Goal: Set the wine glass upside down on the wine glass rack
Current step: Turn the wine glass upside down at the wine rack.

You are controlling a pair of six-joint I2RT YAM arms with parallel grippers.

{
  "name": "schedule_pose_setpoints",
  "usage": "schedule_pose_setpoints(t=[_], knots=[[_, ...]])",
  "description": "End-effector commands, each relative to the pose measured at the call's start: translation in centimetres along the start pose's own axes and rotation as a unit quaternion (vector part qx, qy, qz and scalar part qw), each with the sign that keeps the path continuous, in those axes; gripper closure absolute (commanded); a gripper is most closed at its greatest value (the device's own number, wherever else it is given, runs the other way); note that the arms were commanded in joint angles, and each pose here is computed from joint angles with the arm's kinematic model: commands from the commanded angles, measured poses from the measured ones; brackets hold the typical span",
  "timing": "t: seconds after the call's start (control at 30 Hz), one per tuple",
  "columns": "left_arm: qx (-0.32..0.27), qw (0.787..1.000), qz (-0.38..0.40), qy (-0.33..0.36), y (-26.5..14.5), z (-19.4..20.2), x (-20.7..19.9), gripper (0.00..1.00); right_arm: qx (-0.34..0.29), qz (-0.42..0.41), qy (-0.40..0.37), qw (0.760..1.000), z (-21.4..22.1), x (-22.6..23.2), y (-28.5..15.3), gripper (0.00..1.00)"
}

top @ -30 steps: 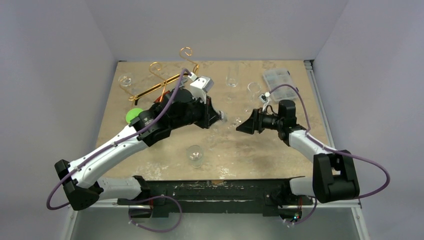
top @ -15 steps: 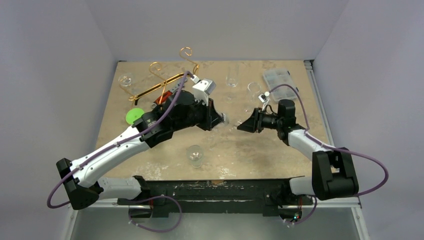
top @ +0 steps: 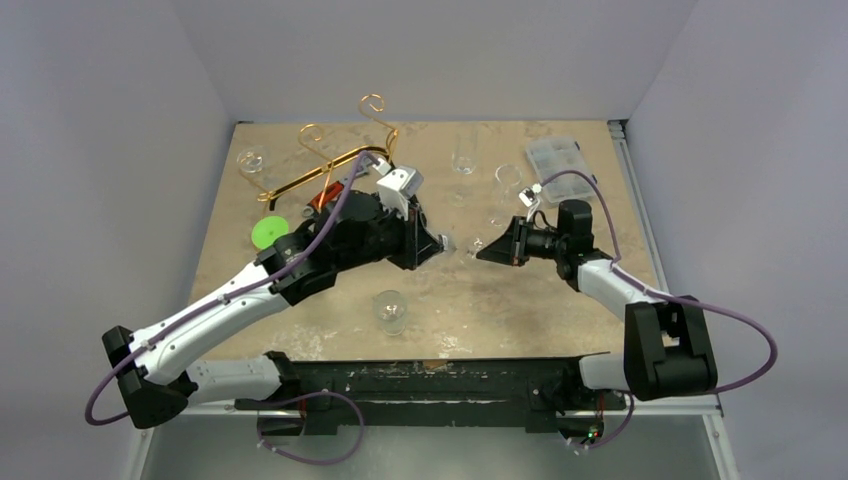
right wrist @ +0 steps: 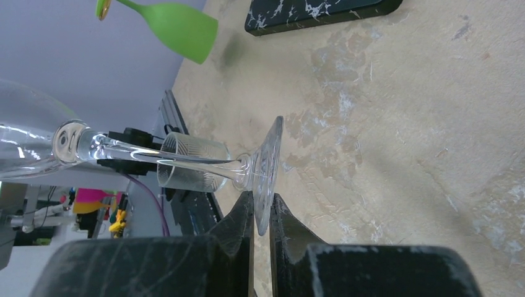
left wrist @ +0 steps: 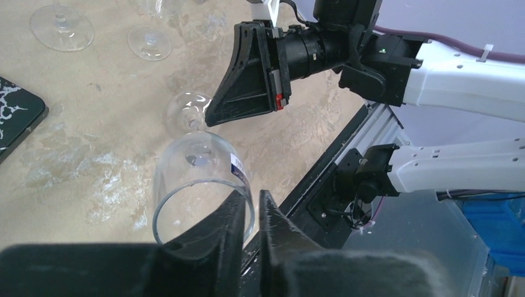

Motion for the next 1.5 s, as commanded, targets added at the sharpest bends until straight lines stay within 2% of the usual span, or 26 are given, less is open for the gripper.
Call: schedule_pose_setpoints(t=[0.0, 0.1, 0.17, 0.37, 0.67, 0.97, 1.3, 1.47], knots=[[-0.063, 0.996, 0.057, -0.007, -1.6, -2.3, -2.4, 0.81, -0.018, -0.021, -0.061, 0.998, -1.6, 1.6, -0.3, 1.00], [-0.067, 0.996, 0.061, -0.007, -2.3, -1.9, -2.1, 0.64, -0.022, -0.017, -0.059, 0.998, -1.9, 1.4, -0.6, 1.00], [-0.068, 0.996, 0.063, -0.006, -2.6, -1.7, -2.0, 0.56, -0.022, -0.015, -0.060, 0.998, -2.0, 1.4, -0.7, 1.00], [-0.076, 0.995, 0.058, 0.003, -3.9, -1.4, -1.5, 0.44, -0.022, -0.001, -0.077, 0.997, -2.4, 1.0, -1.1, 1.00], [-0.111, 0.993, 0.005, 0.029, -7.6, -1.6, 1.0, 0.31, -0.023, 0.028, -0.114, 0.993, -2.9, 0.4, -2.0, 1.00], [-0.143, 0.988, -0.046, 0.037, -10.7, -1.4, 3.5, 0.23, -0.024, 0.040, -0.151, 0.987, -3.2, 0.6, -2.6, 1.00], [-0.163, 0.983, -0.080, 0.035, -11.3, -1.2, 5.3, 0.14, -0.029, 0.077, -0.221, 0.972, -4.3, 1.0, -4.2, 1.00], [-0.175, 0.981, -0.078, 0.029, -11.2, -1.3, 5.3, 0.02, -0.019, 0.097, -0.255, 0.962, -4.7, 1.0, -4.8, 1.00]])
Point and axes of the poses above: each gripper's point midway between its finger pads, its own y axis out along the fingers, its own x axis along the line the jaws close on, z = x × y, the point moved 1 cm from there along -y, back along the fingers, and after that the axes turned 6 degrees about -y, right-handed, at the moved point
